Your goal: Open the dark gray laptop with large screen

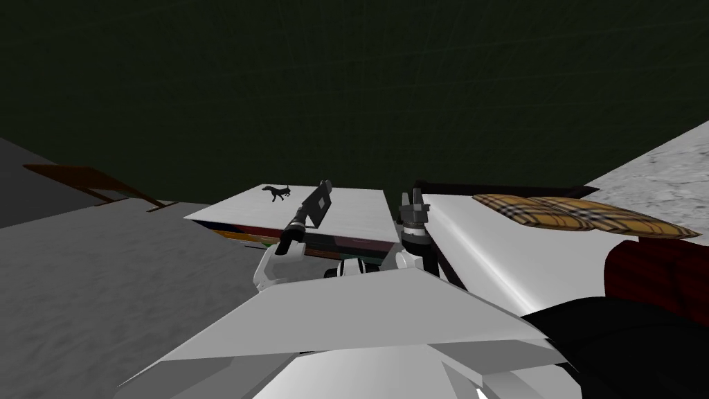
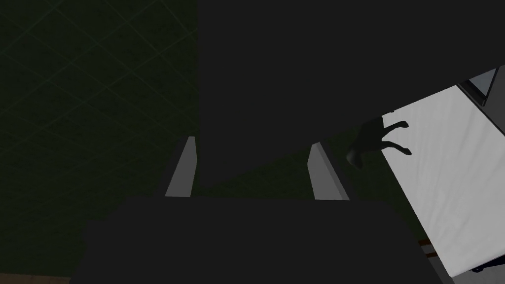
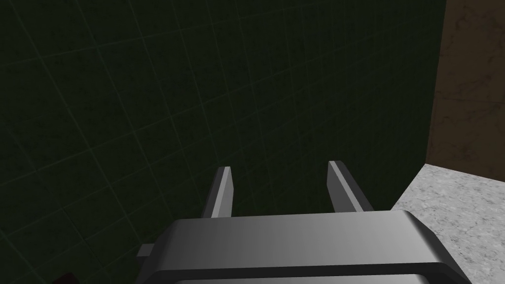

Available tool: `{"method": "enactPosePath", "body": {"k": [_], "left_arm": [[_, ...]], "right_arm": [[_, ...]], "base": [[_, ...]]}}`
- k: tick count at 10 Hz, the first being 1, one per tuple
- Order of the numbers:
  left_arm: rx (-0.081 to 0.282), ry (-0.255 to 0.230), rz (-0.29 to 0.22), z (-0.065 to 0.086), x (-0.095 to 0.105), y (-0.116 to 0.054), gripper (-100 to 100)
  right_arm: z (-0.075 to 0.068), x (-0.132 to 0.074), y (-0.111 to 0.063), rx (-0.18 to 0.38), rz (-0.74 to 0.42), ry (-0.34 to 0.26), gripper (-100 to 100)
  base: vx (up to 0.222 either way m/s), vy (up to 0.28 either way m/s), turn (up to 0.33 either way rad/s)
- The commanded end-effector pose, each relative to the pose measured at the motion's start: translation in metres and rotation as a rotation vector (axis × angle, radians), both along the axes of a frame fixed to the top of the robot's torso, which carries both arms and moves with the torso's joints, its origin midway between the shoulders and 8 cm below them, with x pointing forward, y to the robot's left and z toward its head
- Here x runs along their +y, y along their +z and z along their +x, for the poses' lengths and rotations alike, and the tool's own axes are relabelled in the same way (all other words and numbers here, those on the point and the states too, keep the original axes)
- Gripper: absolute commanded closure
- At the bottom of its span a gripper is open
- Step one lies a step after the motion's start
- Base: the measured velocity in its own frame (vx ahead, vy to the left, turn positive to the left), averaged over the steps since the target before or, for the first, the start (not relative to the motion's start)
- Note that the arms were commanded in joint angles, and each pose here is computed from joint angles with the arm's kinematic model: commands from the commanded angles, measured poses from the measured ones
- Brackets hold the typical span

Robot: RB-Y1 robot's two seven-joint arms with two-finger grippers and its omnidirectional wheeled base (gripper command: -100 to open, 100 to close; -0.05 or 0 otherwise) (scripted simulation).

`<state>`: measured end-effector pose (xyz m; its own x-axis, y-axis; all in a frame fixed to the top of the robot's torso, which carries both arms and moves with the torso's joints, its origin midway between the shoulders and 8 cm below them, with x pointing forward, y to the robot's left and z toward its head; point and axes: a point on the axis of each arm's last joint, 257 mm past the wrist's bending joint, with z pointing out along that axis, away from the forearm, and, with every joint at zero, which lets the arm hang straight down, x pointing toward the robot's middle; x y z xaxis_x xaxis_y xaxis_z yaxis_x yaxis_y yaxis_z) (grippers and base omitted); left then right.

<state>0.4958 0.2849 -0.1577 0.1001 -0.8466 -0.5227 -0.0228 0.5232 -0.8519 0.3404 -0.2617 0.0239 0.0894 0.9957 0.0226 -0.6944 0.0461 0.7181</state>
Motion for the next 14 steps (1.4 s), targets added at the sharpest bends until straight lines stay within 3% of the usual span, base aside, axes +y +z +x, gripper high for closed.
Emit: {"method": "enactPosePath", "body": {"k": [1,7,8,9,14], "left_arm": [[0.029,0.002,-0.13,0.001,-0.008,-0.006,100],[0.087,-0.004,-0.36,0.002,-0.028,-0.016,100],[0.078,-0.003,-0.332,0.002,-0.024,-0.014,100],[0.101,-0.008,-0.418,0.005,-0.03,-0.026,100],[0.147,-0.023,-0.62,0.011,-0.048,-0.049,100]], "right_arm": [[0.0,0.0,0.0,0.0,0.0,0.0,0],[0.0,0.0,0.0,0.0,0.0,0.0,0],[0.0,0.0,0.0,0.0,0.0,0.0,0],[0.0,0.0,0.0,0.0,0.0,0.0,0],[0.0,0.0,0.0,0.0,0.0,0.0,0]], "base": [[0.024,0.143,-0.001],[0.011,0.114,0.006],[0.008,0.048,0.0],[0.009,0.073,0.041],[0.01,0.106,0.023]]}}
